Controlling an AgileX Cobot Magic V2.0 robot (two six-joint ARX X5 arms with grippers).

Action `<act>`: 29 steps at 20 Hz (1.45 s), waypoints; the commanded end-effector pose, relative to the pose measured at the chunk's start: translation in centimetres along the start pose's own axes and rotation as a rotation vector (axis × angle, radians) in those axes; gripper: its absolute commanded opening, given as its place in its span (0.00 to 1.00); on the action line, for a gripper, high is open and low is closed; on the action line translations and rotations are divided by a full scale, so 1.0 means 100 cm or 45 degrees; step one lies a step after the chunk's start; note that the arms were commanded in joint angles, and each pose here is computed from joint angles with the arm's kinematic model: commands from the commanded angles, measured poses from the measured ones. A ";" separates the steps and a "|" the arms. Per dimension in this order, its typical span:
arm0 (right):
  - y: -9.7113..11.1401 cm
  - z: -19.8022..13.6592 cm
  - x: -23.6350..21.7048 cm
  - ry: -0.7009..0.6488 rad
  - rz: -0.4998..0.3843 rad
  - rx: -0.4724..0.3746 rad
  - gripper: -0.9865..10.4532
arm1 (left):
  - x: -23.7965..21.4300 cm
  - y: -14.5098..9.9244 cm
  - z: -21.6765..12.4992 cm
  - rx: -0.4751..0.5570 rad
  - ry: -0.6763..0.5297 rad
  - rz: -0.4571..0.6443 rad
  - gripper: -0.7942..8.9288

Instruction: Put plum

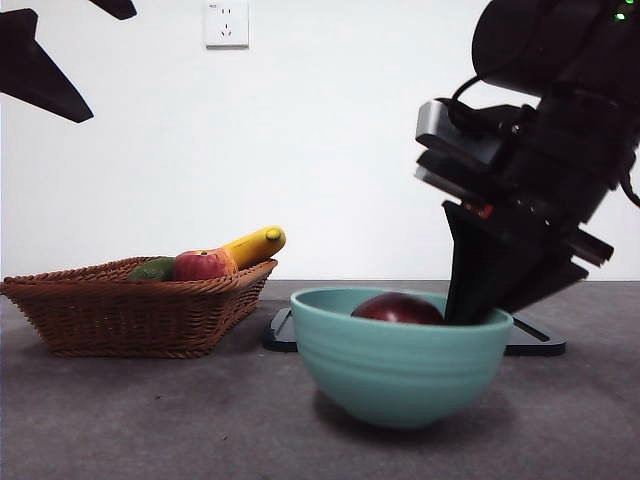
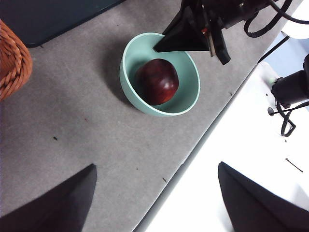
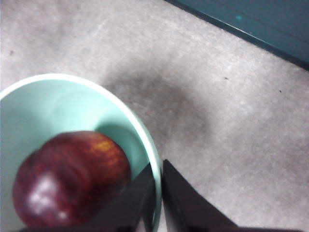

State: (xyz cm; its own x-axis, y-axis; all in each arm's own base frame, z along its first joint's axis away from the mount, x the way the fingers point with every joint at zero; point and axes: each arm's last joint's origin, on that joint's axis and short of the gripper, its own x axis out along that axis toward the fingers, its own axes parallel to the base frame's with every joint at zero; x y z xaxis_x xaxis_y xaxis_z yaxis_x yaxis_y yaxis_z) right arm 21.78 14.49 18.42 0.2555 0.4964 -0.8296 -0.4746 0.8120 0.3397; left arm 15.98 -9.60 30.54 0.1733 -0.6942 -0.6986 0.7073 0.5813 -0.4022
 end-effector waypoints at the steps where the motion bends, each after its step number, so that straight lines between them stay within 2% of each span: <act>1: 0.008 0.020 -0.009 -0.064 0.018 -0.002 0.10 | -0.001 -0.001 0.003 0.033 -0.010 -0.010 0.50; 4: 0.010 0.043 -0.026 -0.147 -0.032 -0.005 0.10 | -0.001 -0.001 0.003 0.034 -0.011 -0.010 0.50; 8: -0.002 0.078 -0.035 -0.232 -0.064 0.016 0.10 | -0.001 -0.001 0.004 0.038 -0.018 -0.009 0.50; 15: -0.058 0.139 -0.006 -0.198 -0.167 0.097 0.10 | -0.001 -0.001 0.004 0.038 -0.018 -0.009 0.50; 19: -0.084 0.144 0.019 -0.151 -0.193 0.152 0.10 | -0.001 -0.001 0.004 0.041 -0.023 -0.009 0.50; 24: -0.088 0.142 0.028 -0.120 -0.196 0.161 0.10 | -0.001 -0.001 0.006 0.053 -0.042 -0.006 0.50; 25: -0.088 0.142 0.028 -0.118 -0.196 0.165 0.11 | -0.001 -0.001 0.006 0.054 -0.042 -0.006 0.50; 27: -0.088 0.142 0.027 -0.121 -0.201 0.181 0.27 | -0.001 -0.001 0.006 0.053 -0.041 -0.006 0.50; 29: -0.087 0.143 0.021 -0.137 -0.216 0.179 0.29 | -0.001 -0.001 0.006 0.053 -0.041 -0.006 0.50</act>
State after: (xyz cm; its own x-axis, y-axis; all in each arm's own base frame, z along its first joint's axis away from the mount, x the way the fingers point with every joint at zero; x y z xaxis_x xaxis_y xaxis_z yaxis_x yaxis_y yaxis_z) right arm 38.06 12.55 19.59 0.3956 0.3694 -0.8409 -0.2919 0.9186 0.2662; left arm 16.17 -9.69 30.69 0.1906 -0.7027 -0.6855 0.7172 0.5765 -0.3915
